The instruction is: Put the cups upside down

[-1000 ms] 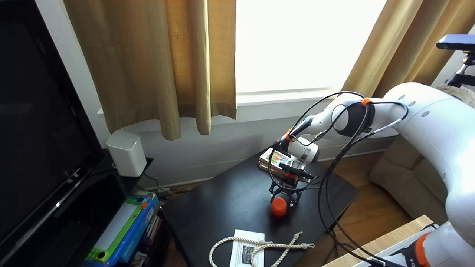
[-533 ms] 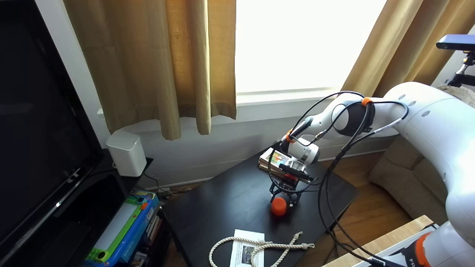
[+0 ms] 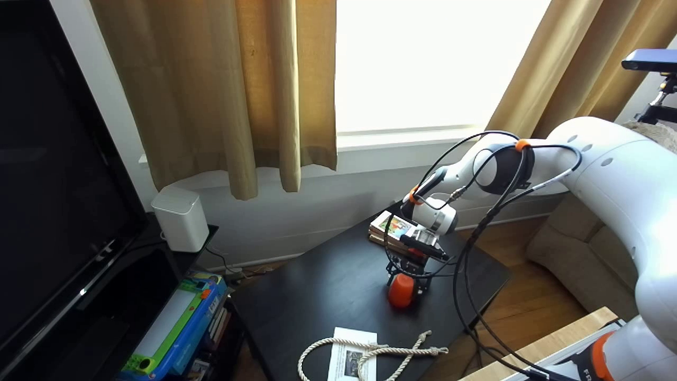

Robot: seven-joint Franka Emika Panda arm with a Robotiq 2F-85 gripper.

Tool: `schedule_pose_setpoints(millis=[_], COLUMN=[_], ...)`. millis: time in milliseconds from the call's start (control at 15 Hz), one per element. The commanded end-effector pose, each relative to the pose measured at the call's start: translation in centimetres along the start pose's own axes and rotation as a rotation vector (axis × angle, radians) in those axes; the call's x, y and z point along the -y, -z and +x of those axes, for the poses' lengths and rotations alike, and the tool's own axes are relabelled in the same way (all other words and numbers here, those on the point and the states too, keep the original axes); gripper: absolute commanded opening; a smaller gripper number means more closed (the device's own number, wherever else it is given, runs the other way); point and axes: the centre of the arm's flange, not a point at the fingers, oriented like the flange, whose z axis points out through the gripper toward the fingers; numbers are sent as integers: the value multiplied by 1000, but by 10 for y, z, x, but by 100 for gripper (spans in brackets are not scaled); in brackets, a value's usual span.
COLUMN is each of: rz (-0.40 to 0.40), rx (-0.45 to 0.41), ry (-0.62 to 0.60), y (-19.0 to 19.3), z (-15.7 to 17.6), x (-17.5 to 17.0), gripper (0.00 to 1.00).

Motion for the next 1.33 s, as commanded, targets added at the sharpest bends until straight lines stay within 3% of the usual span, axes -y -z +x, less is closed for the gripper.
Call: schedule_pose_setpoints(millis=[0, 267, 800, 1000, 1267], rz=[-18, -50, -244, -251, -223], rx=[-78, -180, -477, -626, -721], ry=[20, 83, 299, 395, 552], y=[2, 28, 89, 108, 126], z=[28, 4, -75, -115, -169], x=[11, 22, 56, 70, 72], gripper=[100, 100, 100, 100, 100])
